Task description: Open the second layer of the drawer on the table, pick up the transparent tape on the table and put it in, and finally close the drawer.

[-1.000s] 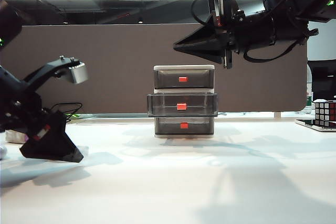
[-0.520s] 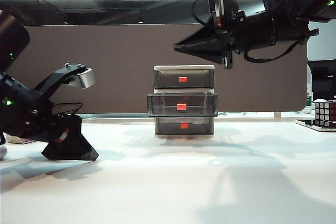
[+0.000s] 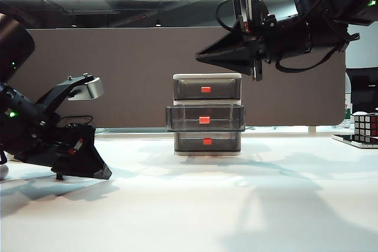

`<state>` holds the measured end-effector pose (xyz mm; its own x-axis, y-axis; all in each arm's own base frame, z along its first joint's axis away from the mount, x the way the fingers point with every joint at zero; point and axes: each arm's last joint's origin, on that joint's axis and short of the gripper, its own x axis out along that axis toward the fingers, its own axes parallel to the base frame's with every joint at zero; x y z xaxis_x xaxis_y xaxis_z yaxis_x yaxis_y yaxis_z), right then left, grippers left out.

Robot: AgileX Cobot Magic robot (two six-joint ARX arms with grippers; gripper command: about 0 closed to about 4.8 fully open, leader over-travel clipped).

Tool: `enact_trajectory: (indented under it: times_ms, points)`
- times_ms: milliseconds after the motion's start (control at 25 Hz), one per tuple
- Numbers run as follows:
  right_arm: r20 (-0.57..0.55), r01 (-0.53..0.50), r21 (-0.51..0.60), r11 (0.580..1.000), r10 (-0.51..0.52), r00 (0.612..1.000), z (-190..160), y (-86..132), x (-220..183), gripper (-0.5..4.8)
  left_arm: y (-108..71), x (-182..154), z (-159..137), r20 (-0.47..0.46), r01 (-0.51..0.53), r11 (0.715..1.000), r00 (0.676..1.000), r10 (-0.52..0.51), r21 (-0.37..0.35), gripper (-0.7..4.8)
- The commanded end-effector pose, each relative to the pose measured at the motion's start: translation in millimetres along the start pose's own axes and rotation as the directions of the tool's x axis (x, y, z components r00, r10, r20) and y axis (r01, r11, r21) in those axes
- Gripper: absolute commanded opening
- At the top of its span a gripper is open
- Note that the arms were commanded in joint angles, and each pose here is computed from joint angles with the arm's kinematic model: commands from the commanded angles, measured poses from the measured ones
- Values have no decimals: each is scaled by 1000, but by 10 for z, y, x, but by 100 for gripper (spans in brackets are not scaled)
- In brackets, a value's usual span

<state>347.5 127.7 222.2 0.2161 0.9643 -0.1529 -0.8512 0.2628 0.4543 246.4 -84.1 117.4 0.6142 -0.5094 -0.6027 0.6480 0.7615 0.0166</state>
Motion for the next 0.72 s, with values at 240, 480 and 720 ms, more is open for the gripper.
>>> enact_trajectory:
  times_ms: [240, 480, 720]
  points:
    - [7, -8, -23, 1000, 8, 1000, 36, 29, -3, -5, -39, 3, -121, -94, 30, 999, 995, -33, -40, 354]
    - [7, -8, -23, 1000, 8, 1000, 36, 29, -3, -5, -46, 2, -118, -87, 57, 998, 995, -58, -11, 252]
    - [7, -8, -23, 1000, 8, 1000, 36, 29, -3, -5, -50, 2, -110, -75, 76, 997, 994, -75, 3, 113]
